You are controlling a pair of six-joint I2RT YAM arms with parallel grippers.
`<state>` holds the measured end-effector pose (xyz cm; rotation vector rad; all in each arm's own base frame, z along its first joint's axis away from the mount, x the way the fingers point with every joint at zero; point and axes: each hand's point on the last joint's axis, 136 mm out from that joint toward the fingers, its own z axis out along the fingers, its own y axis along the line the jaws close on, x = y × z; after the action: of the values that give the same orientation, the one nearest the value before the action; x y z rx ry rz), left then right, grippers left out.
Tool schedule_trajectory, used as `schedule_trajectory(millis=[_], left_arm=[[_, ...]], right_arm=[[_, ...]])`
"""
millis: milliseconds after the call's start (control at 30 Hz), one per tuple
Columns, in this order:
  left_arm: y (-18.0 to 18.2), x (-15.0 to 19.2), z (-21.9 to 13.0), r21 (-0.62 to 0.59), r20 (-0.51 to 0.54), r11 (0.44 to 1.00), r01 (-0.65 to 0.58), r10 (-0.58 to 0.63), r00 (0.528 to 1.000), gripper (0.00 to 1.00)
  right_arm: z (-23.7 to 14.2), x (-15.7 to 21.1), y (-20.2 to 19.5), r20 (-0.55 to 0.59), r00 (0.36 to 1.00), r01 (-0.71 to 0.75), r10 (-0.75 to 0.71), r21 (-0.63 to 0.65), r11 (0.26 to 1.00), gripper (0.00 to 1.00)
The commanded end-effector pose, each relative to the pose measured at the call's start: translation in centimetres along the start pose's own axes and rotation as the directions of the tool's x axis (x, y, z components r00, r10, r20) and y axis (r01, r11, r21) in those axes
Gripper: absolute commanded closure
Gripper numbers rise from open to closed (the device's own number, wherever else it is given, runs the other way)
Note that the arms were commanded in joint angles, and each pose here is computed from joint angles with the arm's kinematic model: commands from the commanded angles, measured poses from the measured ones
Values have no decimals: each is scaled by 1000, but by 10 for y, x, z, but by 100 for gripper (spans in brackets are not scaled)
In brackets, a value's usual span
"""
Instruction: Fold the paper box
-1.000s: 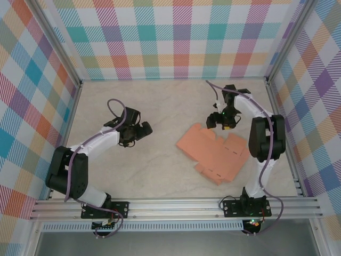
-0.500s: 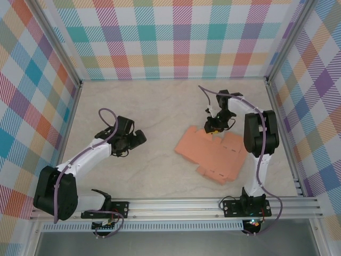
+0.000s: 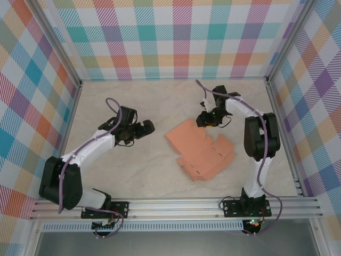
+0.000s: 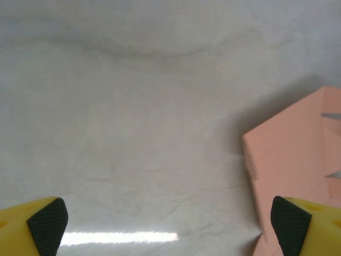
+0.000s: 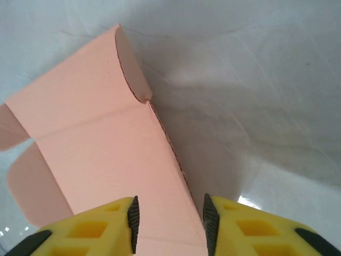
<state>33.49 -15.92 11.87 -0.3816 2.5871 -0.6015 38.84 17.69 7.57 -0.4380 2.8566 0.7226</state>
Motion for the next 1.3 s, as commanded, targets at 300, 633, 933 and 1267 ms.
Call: schedule_trajectory(millis=[300,633,933,1267], left_arm=[[-40,-7,34,109,-128,985,-136,149,981,0],[-34,-32,20,70,-101,976,-207,213,972,0],[-18,-36,4,57,-87,977,-205,210,974,0],[-19,-41,-9,128,-94,979,-157,170,981,0]], right_arm=[[-27,44,-13,-158,972,202,-175,176,963,51],[-7,61,-16,-365,893,366,-265,242,899,59],[1,77,-18,-404,873,399,-274,267,877,63],[17,74,8,-371,725,676,-580,223,703,92]])
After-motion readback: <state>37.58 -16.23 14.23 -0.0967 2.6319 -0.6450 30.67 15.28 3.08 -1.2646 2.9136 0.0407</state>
